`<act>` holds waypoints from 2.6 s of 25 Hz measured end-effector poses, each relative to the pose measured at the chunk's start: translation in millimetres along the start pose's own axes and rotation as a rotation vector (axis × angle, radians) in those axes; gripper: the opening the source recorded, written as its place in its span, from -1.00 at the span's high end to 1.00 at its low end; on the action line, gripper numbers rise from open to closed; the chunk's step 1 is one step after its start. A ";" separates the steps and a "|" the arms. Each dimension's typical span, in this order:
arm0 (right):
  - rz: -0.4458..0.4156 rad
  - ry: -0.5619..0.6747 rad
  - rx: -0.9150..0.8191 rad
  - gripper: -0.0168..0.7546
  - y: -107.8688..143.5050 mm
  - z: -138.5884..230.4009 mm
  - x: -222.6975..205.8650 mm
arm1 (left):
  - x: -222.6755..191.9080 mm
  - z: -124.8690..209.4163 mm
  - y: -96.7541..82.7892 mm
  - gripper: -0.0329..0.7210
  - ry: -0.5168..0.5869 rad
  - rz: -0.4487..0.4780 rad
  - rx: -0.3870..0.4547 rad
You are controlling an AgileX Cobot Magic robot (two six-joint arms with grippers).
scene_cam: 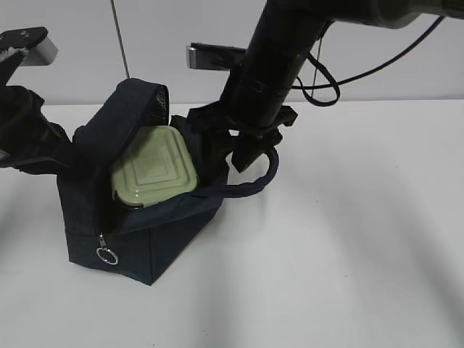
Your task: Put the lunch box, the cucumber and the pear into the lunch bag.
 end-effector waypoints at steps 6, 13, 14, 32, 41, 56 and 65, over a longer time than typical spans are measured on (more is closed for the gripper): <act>0.001 0.045 -0.012 -0.25 -4.0 9.3 -10.8 | 0.0 0.0 0.0 0.91 0.000 0.000 0.000; -0.077 0.020 -0.034 -0.23 -2.5 2.7 -28.1 | 0.0 -0.1 0.1 0.91 -0.001 -0.001 0.000; -0.082 0.012 -0.035 -0.20 -2.7 1.5 -30.1 | 0.0 -0.1 0.1 0.91 -0.001 -0.001 0.000; 0.000 -0.110 0.085 0.92 6.9 3.0 18.8 | -0.3 0.4 -2.9 0.91 0.006 0.020 0.008; 0.063 -0.114 0.124 0.92 6.2 20.2 48.2 | -0.7 1.2 -7.2 0.91 0.017 0.050 0.020; -0.188 -0.140 0.055 0.93 -26.9 44.4 15.9 | -11.6 -2.1 -24.3 0.91 0.024 0.083 -0.014; -0.214 -0.173 0.110 0.03 -19.4 45.2 27.2 | -18.6 -1.3 -21.9 0.29 0.042 0.083 -0.001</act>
Point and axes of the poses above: a point on each arm's last joint axis where the gripper is mounted, x pointing back along that axis away from the gripper, y along the wrist's bending axis when the last joint is at zero, z = x × y, the point moved 1 cm from there along -x, pointing out along that axis toward the gripper, and after that the axes turned 2 degrees about -x, right-handed, at the moved point
